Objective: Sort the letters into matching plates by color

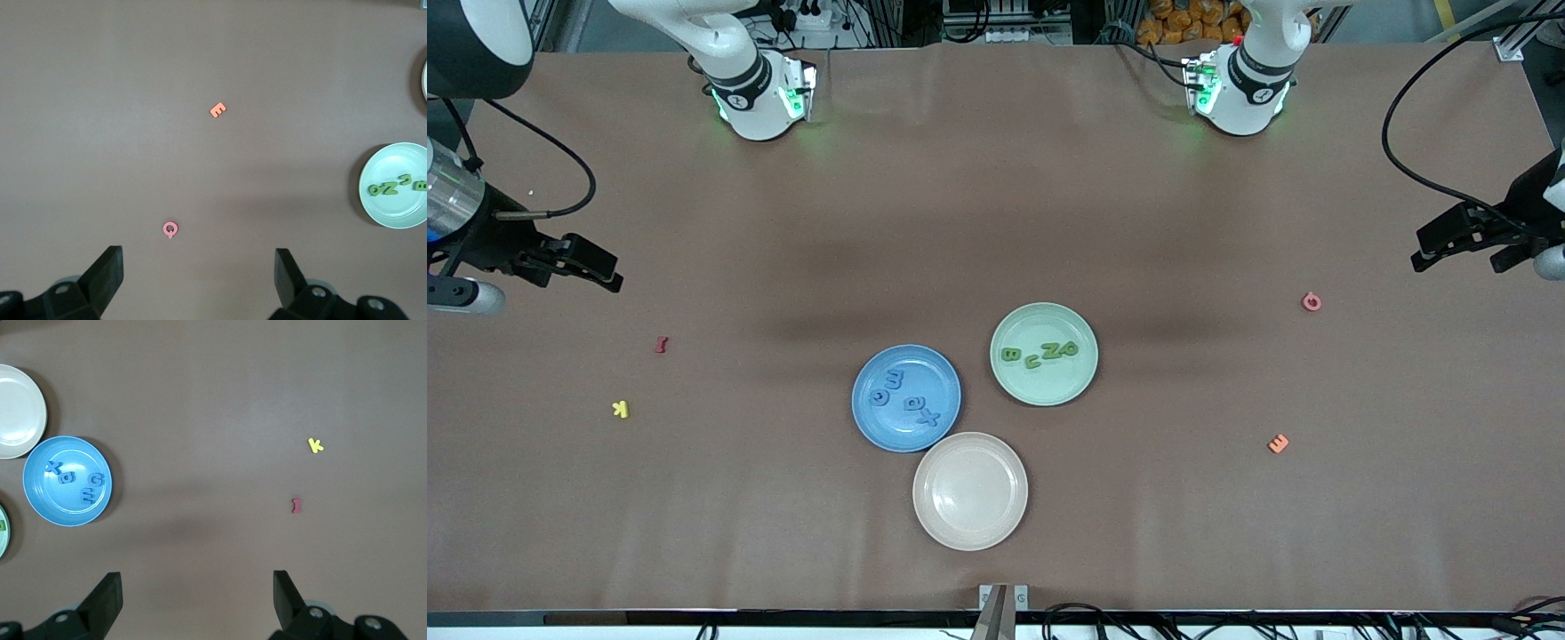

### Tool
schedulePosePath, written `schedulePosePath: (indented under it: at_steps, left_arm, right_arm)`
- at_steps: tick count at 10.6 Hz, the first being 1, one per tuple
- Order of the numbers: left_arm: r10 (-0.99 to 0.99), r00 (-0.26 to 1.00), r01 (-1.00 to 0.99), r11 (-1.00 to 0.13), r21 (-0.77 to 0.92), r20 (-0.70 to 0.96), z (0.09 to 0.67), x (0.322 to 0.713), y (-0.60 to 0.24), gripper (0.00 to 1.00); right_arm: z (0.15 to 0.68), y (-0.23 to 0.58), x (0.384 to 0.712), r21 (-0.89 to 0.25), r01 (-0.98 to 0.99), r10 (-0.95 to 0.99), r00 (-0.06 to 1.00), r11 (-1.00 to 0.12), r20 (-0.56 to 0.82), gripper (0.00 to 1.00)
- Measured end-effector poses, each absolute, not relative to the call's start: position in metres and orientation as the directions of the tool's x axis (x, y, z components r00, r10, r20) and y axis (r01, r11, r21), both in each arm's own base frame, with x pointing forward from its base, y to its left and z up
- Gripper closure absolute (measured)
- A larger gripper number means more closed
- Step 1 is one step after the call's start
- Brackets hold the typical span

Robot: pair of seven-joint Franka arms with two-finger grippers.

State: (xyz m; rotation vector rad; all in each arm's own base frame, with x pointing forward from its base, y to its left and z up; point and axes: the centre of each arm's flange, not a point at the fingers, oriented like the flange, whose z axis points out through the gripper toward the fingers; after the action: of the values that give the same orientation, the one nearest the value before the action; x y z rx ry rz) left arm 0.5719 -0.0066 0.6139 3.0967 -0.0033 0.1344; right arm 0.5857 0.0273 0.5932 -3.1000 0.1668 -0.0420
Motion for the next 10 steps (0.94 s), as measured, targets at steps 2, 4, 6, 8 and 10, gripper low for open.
schedulePosePath:
  at_steps: [2,4,6,8,10]
  left_arm:
    - [0.0,0.996,-0.003,-0.999,0.042,0.087,0.614,0.572,-0.006,0.0]
    - [0.0,0.996,-0.004,-0.999,0.042,0.084,0.612,0.572,-0.007,0.0]
    - [0.0,0.998,-0.002,-0.999,0.041,0.07,0.605,0.576,-0.006,0.0]
    - [-0.005,0.998,-0.008,-0.999,0.041,0.062,0.6,0.578,-0.009,0.0]
    - [-0.008,0.998,-0.011,-0.999,0.041,0.062,0.6,0.578,-0.011,0.0]
  right_arm:
    - [0.593,0.024,0.586,-0.038,-0.101,-0.102,0.994,-0.994,0.027,0.0]
    - [0.593,0.01,0.586,-0.035,-0.073,-0.075,0.997,-0.997,0.029,0.0]
    - [0.593,-0.006,0.586,-0.034,-0.058,-0.059,0.998,-0.998,0.03,0.0]
    - [0.594,-0.017,0.586,-0.032,-0.033,-0.034,0.999,-0.999,0.032,0.0]
    - [0.594,-0.03,0.586,-0.03,-0.023,-0.024,0.999,-0.999,0.034,0.0]
